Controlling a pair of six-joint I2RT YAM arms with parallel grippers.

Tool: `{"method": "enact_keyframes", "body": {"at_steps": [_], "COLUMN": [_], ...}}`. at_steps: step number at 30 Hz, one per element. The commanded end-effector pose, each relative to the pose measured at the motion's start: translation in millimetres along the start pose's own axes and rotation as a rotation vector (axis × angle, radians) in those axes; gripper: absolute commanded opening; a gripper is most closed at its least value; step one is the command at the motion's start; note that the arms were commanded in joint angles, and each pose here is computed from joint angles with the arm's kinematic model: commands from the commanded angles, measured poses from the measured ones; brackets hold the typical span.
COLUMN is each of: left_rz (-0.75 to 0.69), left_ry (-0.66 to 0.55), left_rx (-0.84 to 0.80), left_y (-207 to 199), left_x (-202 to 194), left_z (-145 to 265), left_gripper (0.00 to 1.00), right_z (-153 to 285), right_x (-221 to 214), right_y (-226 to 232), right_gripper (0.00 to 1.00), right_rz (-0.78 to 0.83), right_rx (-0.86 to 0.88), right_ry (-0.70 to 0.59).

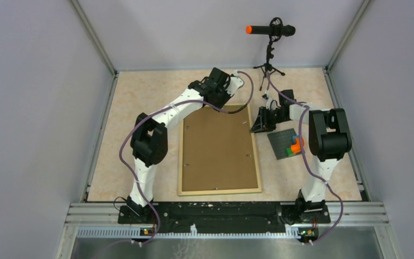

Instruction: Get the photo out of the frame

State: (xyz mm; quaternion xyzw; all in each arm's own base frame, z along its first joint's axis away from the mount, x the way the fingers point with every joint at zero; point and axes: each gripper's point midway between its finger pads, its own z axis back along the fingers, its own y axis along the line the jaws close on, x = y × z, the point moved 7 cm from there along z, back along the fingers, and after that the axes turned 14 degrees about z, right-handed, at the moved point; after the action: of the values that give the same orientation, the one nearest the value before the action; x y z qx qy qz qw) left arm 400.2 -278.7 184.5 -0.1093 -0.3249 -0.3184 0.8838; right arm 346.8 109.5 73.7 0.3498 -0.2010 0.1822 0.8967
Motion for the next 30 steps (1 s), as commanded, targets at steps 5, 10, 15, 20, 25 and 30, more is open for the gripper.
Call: {"method": "enact_keyframes", "body": {"at_steps": [5,10,15,20,25,30], "left_rz": [-0.02,-0.022,-0.02,-0.018,-0.018,-0.018], "left_ry": [-0.075,-0.063,-0.068,-0.06,-0.045,-0.02], "left_rx": [0.021,0.022,0.021,0.022,0.03,0.037], "left_y": [2,3,3,4,11,18], "left_x": [21,19,19,17,13,4], "left_z": [-8,-17,-24,-32,-35,-35], "left_gripper": [0.0,0.0,0.0,0.0,0.0,0.0], "right_z": [-5,-5,-6,-7,-6,-6], "right_x": [-5,-6,-8,-8,-8,-8], "right_y": [-14,-15,-16,-16,-17,-17], "right_gripper": [0.3,0.3,0.31,0.31,0.3,0.3], "right_rz": [0.009,0.006,0.003,0.003,0.0,0.001], "right_rx": [-0.055,-0.055,-0.054,-0.054,-0.055,-0.056], "right_ry": [0.023,0.026,0.031,0.031,0.032,0.031]}}
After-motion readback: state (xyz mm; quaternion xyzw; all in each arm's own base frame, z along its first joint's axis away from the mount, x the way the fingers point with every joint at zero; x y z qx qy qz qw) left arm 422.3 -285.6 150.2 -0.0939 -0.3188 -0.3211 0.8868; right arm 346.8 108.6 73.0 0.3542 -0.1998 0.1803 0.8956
